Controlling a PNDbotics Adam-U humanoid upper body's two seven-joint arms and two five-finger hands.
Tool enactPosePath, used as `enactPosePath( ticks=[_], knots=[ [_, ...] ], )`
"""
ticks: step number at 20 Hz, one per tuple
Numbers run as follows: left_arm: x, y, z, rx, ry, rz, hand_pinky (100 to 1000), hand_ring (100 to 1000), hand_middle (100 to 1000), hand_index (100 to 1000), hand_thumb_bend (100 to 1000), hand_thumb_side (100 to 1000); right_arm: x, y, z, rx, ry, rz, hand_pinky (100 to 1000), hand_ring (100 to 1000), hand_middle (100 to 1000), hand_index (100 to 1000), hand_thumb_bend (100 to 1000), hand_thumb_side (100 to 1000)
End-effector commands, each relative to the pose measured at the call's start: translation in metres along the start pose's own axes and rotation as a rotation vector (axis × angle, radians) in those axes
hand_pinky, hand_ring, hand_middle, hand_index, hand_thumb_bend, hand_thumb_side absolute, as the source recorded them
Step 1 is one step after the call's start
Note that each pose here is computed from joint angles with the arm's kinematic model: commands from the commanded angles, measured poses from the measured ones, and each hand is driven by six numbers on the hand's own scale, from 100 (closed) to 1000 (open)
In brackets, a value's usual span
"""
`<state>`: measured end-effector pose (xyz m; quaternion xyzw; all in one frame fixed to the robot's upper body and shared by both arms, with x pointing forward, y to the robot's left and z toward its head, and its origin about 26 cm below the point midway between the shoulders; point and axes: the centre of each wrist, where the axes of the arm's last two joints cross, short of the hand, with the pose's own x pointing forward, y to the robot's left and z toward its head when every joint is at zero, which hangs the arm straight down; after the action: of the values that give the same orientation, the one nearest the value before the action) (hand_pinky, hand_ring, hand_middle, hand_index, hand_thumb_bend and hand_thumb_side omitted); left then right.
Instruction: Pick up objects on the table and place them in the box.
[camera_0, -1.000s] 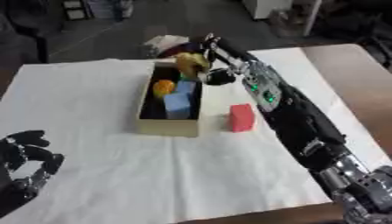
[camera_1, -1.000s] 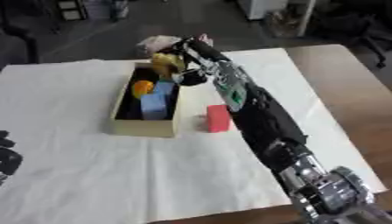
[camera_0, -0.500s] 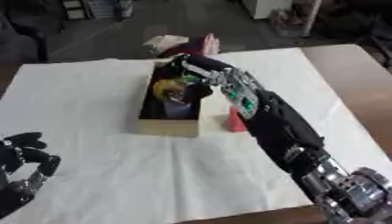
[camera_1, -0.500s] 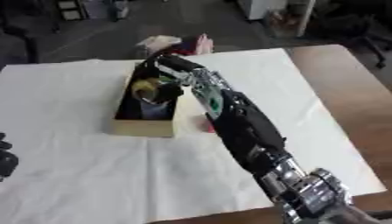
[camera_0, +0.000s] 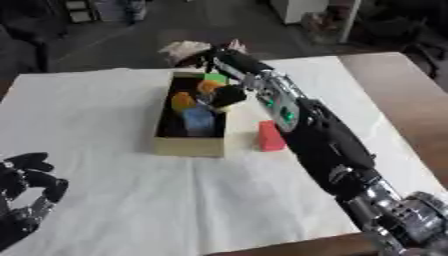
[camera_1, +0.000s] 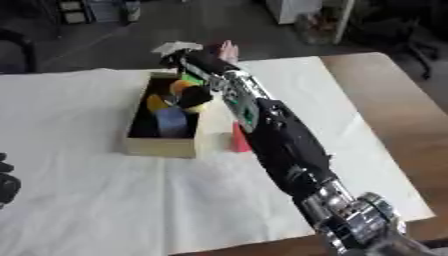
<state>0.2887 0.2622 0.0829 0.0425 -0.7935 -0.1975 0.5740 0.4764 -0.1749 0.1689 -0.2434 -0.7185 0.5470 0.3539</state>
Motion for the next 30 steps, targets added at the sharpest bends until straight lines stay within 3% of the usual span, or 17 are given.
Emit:
enactPosePath(
  ticks=[1,5,6,12,14,15,16,18,21,24,30],
  knots=[
    [0.004,0.003,-0.002,-0.001,-0.016,-0.013,653,577,587,753,559,420,-0.004,-0.024,0.005,-0.058,0.009,0.013,765,742,772,882,295,480],
    [0.003,0.005,0.0,0.006,-0.01,-0.02,654,577,587,753,558,421,-0.018,-0.031,0.021,0.006,0.003,0.014,786,766,795,907,266,448],
    [0.002,0.005,0.001,0.01,-0.004,-0.023,653,577,586,753,559,421,-0.02,-0.035,0.028,0.036,-0.026,0.02,793,776,806,913,227,453],
    [0.0,0.01,0.003,0.02,0.01,-0.042,655,578,588,754,559,427,-0.022,-0.068,0.089,0.23,-0.208,0.045,847,859,869,954,248,471],
    [-0.001,0.011,0.003,0.021,0.015,-0.046,655,578,588,754,559,429,-0.023,-0.069,0.109,0.319,-0.233,0.02,876,900,910,969,265,408],
    [-0.001,0.011,0.004,0.022,0.017,-0.048,655,578,588,755,559,430,-0.024,-0.068,0.117,0.375,-0.233,0.017,893,922,925,978,348,289],
    [-0.001,0.011,0.004,0.021,0.018,-0.049,655,578,589,755,558,431,-0.026,-0.064,0.124,0.446,-0.227,0.016,904,936,937,983,277,340],
    [-0.002,0.011,0.005,0.021,0.022,-0.051,656,579,589,755,557,432,-0.034,-0.051,0.134,0.574,-0.2,0.004,918,957,955,992,312,297],
    [-0.002,0.011,0.005,0.022,0.025,-0.05,656,579,589,756,556,434,-0.045,-0.033,0.138,0.679,-0.136,0.024,924,969,966,1000,336,316],
    [-0.003,0.01,0.006,0.018,0.027,-0.046,656,579,590,756,554,435,-0.053,-0.023,0.133,0.679,-0.08,0.056,925,972,963,1000,372,305],
    [-0.004,0.009,0.006,0.017,0.03,-0.04,657,579,590,756,551,436,-0.061,-0.001,0.116,0.558,0.009,0.147,925,981,963,1000,406,313]
  ],
)
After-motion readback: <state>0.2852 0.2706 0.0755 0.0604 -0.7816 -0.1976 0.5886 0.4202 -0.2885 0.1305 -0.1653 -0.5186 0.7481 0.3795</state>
